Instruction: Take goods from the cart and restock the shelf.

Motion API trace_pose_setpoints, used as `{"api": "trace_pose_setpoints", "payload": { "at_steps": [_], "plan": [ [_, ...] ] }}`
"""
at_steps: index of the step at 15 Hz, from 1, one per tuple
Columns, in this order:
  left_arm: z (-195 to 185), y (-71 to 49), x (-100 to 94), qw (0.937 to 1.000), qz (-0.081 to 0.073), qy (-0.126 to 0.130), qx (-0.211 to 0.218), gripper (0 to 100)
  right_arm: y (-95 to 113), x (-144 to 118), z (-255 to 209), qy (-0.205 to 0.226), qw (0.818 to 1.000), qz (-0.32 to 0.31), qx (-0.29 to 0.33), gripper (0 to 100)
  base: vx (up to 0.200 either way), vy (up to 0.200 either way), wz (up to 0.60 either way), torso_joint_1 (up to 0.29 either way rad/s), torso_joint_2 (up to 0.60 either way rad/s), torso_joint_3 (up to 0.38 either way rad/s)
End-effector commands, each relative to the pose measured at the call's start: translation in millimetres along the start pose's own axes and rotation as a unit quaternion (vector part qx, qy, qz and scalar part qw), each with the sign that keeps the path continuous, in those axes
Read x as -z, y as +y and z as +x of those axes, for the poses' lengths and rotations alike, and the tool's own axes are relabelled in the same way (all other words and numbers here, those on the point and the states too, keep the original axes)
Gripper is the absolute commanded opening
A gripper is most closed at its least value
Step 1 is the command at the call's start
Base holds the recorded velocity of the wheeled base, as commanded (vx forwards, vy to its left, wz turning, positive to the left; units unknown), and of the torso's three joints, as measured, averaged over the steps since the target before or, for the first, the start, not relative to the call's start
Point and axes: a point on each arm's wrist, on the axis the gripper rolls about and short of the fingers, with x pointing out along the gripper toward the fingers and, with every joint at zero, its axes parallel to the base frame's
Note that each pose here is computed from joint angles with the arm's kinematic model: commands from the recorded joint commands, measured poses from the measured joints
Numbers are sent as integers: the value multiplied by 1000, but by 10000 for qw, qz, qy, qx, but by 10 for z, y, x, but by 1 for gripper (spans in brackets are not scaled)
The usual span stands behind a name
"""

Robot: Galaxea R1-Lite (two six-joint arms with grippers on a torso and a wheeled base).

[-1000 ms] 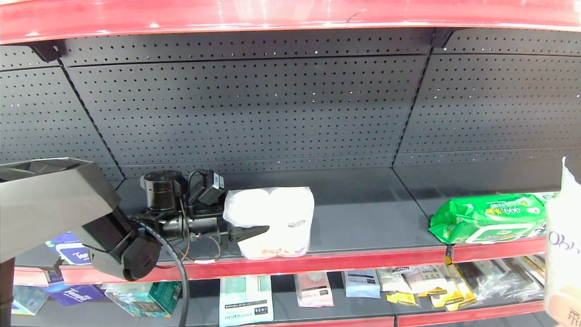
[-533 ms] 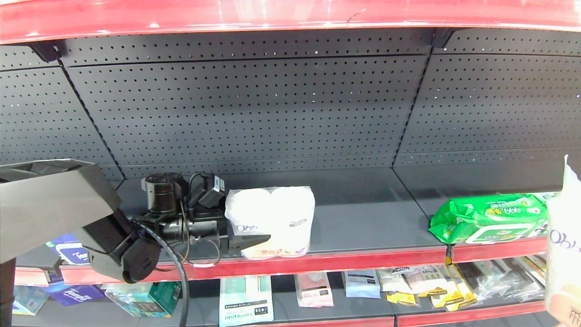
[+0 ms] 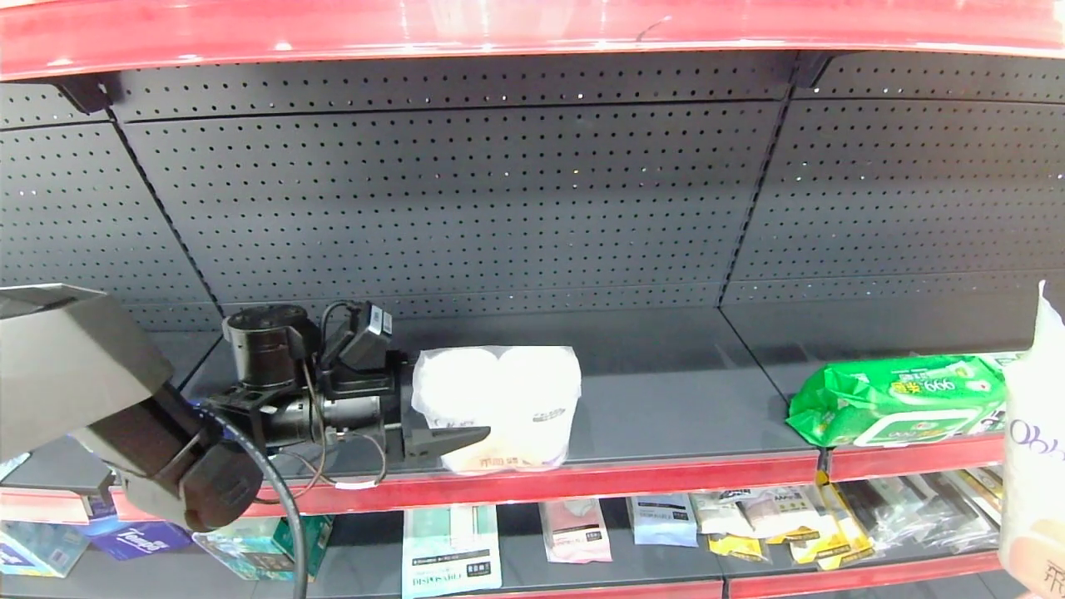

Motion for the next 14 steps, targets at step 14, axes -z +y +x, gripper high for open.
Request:
{"api": "trace_pose_setpoints", "payload": {
  "at_steps": [14],
  "plan": [
    [-274, -42, -946, 9070, 426, -1293, -3984, 100, 12, 10, 34, 86, 9999, -7, -86, 0, 0, 0, 0, 0, 0, 0]
  ]
}}
